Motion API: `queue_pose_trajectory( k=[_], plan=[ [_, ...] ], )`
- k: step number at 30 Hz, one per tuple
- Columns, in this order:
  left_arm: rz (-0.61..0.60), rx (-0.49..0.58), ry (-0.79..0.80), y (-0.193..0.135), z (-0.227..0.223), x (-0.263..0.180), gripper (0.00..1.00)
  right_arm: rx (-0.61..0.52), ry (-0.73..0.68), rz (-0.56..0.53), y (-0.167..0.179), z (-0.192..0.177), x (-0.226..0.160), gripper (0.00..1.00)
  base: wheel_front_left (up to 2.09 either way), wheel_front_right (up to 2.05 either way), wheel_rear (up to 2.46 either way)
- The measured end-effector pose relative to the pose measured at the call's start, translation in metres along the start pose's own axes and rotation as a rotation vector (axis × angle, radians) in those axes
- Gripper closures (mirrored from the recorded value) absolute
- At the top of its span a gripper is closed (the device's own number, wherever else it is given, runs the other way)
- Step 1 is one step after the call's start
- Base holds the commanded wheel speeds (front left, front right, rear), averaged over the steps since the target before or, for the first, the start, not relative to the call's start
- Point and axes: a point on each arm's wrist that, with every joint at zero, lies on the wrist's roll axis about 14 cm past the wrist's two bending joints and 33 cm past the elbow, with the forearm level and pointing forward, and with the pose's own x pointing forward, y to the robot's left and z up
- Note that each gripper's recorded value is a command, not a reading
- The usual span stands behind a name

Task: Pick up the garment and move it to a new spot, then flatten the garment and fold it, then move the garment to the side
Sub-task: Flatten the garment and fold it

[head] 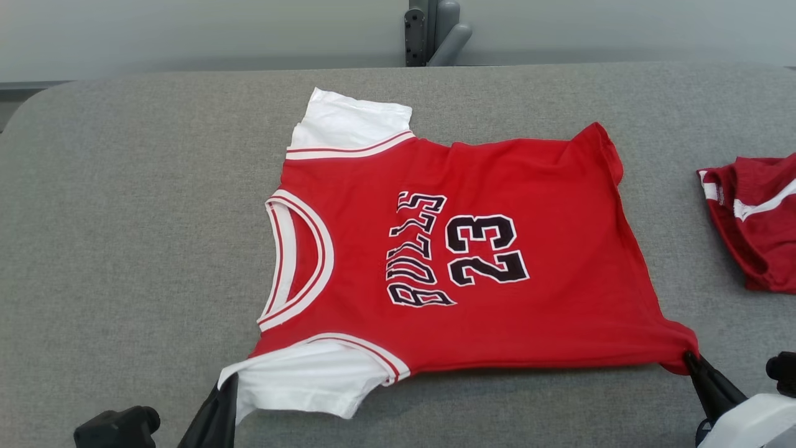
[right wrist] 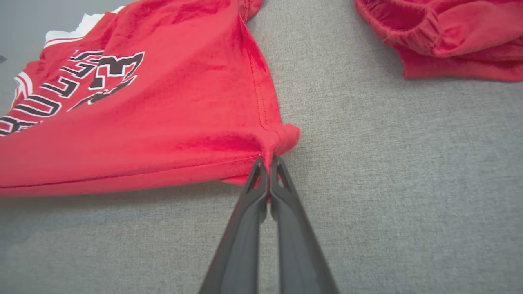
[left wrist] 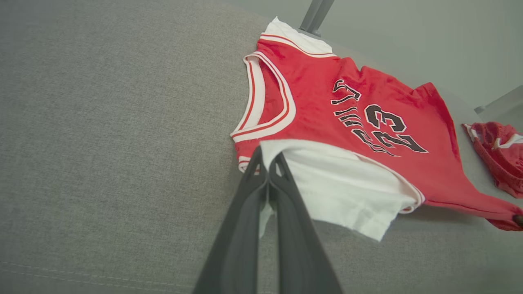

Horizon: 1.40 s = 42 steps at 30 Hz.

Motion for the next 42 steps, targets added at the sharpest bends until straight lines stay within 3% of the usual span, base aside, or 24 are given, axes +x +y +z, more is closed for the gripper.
queue_pose_trajectory(
  k=[7,17,25,33,34,35,36,42],
  plan=[
    [-0.041,0.007,0.013,-0.005,0.006,0.020,1.00,-0.003,0.128,0.002,0.008,-0.005,0.005,1.00,0.00,0.00,0.00],
    [-0.092,0.043,0.009,-0.007,0.025,0.072,1.00,-0.021,0.191,0.060,0.020,0.030,0.040,1.00,0.00,0.00,0.00],
    [-0.102,0.023,0.089,-0.002,0.010,0.113,1.00,-0.061,0.209,0.083,0.018,0.044,0.078,1.00,0.00,0.00,0.00],
    [-0.092,-0.007,0.177,0.006,-0.019,0.138,1.00,-0.065,0.218,0.097,0.016,0.029,0.109,1.00,0.00,0.00,0.00],
    [-0.090,-0.009,0.181,0.007,-0.022,0.139,0.69,-0.063,0.209,0.094,0.015,0.028,0.111,1.00,0.00,0.00,0.00],
    [-0.093,-0.010,0.178,0.007,-0.023,0.141,0.00,-0.065,0.193,0.094,0.015,0.029,0.113,0.72,0.00,0.00,0.00],
    [-0.097,-0.013,0.173,0.006,-0.023,0.142,0.00,-0.068,0.163,0.094,0.015,0.032,0.114,0.00,0.00,0.00,0.00],
    [-0.076,-0.045,-0.015,0.008,0.003,0.142,0.00,-0.054,-0.131,0.065,0.008,0.069,0.110,0.00,0.00,0.00,0.00]
  ],
)
